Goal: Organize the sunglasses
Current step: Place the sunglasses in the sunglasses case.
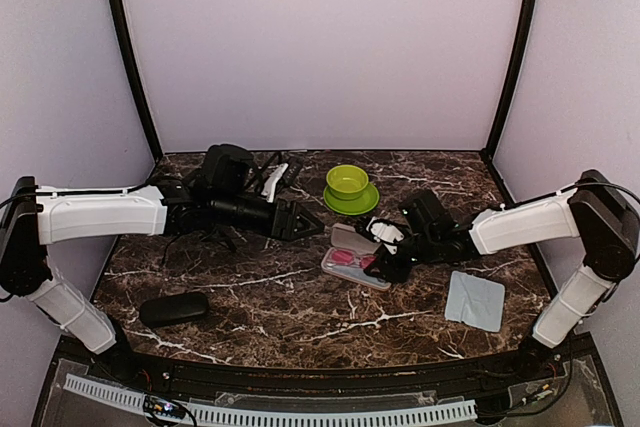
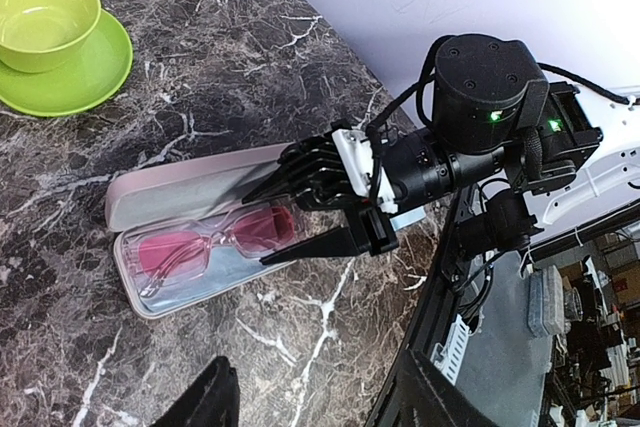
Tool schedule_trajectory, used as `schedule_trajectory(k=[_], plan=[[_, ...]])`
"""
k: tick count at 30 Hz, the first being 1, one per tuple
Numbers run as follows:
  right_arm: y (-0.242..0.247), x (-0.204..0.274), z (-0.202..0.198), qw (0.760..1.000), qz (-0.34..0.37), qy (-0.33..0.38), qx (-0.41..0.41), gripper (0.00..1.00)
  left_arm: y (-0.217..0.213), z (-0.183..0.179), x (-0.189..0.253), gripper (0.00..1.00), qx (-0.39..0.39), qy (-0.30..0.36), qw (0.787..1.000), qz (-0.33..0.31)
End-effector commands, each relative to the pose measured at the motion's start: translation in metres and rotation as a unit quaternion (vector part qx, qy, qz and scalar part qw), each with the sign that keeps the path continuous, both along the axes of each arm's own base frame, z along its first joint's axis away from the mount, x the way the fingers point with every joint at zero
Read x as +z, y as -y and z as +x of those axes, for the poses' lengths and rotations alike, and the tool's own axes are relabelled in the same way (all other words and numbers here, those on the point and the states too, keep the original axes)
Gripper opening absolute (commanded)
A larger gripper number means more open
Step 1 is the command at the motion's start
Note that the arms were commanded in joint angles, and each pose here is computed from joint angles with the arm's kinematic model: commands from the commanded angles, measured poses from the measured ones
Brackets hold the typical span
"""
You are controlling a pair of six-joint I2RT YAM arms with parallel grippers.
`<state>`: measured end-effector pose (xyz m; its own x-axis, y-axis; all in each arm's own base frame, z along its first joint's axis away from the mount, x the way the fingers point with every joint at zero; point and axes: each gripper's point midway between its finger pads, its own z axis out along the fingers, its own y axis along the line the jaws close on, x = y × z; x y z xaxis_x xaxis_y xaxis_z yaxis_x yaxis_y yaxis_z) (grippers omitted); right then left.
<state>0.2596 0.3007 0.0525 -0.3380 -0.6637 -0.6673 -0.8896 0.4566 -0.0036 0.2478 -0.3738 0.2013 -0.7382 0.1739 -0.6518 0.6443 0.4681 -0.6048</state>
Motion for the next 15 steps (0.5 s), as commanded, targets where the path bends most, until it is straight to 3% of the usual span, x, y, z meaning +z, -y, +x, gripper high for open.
schedule_trajectory(k=[1,15], plan=[[0.0017,0.002,-0.0007,1.0,-0.012,-0.006,-0.006,0.37,0.0003,-0.0012,-0.0001,0.56,-0.004,-0.003,1.0,-0.01],[0.0031,0.0029,-0.0006,1.0,-0.023,-0.009,-0.008,0.48,0.0,-0.0019,-0.0005,0.56,-0.004,-0.005,1.0,-0.011]])
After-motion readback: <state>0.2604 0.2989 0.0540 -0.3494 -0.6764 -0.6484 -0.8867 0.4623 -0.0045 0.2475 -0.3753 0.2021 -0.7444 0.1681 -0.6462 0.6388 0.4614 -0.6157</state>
